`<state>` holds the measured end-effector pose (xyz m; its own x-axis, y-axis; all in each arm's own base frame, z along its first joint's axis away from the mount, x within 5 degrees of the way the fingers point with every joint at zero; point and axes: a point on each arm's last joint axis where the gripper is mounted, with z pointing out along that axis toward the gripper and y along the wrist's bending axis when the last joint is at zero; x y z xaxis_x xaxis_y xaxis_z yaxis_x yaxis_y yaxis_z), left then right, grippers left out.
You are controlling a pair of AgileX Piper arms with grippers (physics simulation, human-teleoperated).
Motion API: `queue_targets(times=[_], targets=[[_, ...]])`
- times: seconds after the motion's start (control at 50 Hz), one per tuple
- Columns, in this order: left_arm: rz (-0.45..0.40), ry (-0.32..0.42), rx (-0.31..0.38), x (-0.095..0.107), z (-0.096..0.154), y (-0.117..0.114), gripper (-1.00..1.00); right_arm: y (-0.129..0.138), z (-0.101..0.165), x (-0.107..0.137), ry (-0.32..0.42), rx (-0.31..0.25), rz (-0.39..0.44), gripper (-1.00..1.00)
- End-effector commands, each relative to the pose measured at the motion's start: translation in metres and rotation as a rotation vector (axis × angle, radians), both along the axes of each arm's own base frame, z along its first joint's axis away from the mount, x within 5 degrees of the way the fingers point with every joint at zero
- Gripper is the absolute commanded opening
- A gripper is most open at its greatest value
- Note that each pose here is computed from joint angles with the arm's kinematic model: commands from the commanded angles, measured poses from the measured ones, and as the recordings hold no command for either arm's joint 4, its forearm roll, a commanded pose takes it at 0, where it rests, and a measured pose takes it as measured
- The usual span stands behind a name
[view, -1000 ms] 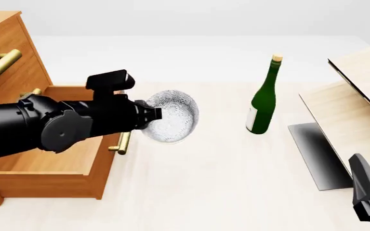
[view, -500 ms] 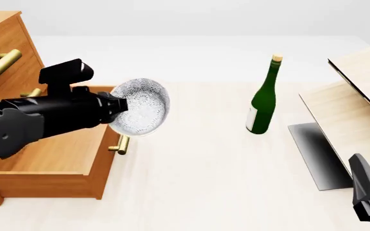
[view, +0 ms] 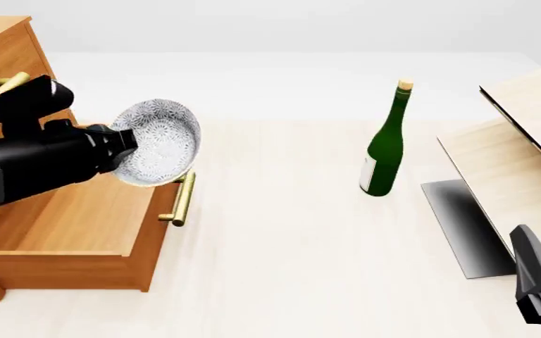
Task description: Put the bowl in the bottom drawer of the cabinet and close it.
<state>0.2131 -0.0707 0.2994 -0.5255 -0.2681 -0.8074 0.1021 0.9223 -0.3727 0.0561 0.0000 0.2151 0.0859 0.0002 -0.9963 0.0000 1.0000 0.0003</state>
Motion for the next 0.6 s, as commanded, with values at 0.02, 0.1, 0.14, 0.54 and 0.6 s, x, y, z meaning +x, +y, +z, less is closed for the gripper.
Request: queue_targets(times=[0.02, 0.1, 0.14, 0.54, 0.6], targets=[[0.117, -0.021, -0.018, -0.017, -0.001, 0.029, -1.0, 0.0, 0.0, 0.0, 0.0, 0.0, 0.0, 1.0], [0.151, -0.023, -0.02, -0.017, -0.002, 0.036, -1.0, 0.0, 0.0, 0.0, 0.0, 0.0, 0.0, 1.0], [0.163, -0.024, -0.017, -0.017, -0.002, 0.039, -1.0, 0.0, 0.0, 0.0, 0.0, 0.0, 0.0, 1.0], [0.281, -0.012, 0.028, -0.01, -0.012, 0.066, -1.0, 0.0, 0.0, 0.0, 0.0, 0.0, 0.0, 1.0], [0.298, -0.007, 0.032, -0.008, -0.014, 0.07, -1.0, 0.0, 0.0, 0.0, 0.0, 0.0, 0.0, 1.0]])
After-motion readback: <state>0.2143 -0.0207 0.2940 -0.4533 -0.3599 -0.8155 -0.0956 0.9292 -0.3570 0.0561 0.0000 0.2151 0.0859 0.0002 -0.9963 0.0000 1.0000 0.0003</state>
